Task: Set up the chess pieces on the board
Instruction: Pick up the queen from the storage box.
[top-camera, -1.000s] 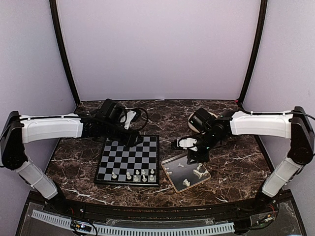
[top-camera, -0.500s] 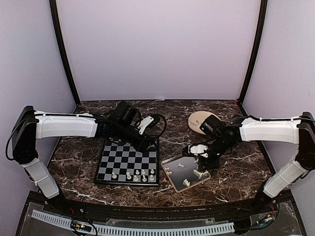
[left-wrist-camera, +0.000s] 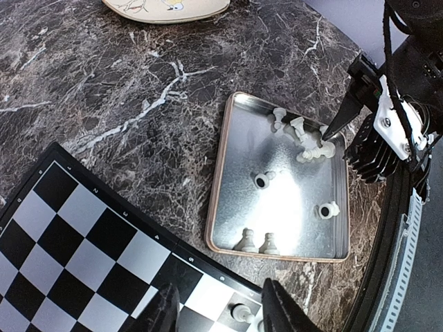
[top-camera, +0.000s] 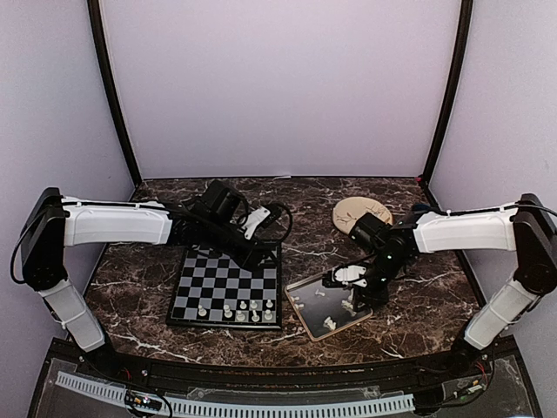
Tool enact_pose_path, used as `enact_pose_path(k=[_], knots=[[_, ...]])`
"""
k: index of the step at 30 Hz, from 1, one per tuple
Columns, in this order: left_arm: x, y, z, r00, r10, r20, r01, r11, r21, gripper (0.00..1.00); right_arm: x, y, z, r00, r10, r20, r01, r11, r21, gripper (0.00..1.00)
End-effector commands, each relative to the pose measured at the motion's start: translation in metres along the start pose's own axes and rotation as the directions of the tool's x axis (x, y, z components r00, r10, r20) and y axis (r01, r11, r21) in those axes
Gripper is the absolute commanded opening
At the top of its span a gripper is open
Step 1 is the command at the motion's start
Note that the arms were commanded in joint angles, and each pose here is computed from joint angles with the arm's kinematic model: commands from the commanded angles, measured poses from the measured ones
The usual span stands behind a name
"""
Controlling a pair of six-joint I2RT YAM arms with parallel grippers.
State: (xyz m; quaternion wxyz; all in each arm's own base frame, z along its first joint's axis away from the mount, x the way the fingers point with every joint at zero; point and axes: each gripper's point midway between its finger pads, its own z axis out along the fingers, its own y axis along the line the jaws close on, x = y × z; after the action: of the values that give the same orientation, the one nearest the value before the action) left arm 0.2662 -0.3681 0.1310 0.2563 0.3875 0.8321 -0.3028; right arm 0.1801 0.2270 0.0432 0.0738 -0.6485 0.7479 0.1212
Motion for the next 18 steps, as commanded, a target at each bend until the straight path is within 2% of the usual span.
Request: enact_pose_path(k=[1,18], knots=[[0.003,0.000,-0.001,1.000,-0.008,0.004,0.008,1.000,-0.003,0.43,0.000,-0.003,0.007,1.000,0.006,-0.022,-0.005,1.000,0.017,0.33],[0.012,0.002,-0.002,1.000,-0.028,0.008,0.028,0.999,-0.017,0.43,0.003,-0.010,0.026,0.995,0.013,-0.096,-0.007,0.998,0.056,0.31]])
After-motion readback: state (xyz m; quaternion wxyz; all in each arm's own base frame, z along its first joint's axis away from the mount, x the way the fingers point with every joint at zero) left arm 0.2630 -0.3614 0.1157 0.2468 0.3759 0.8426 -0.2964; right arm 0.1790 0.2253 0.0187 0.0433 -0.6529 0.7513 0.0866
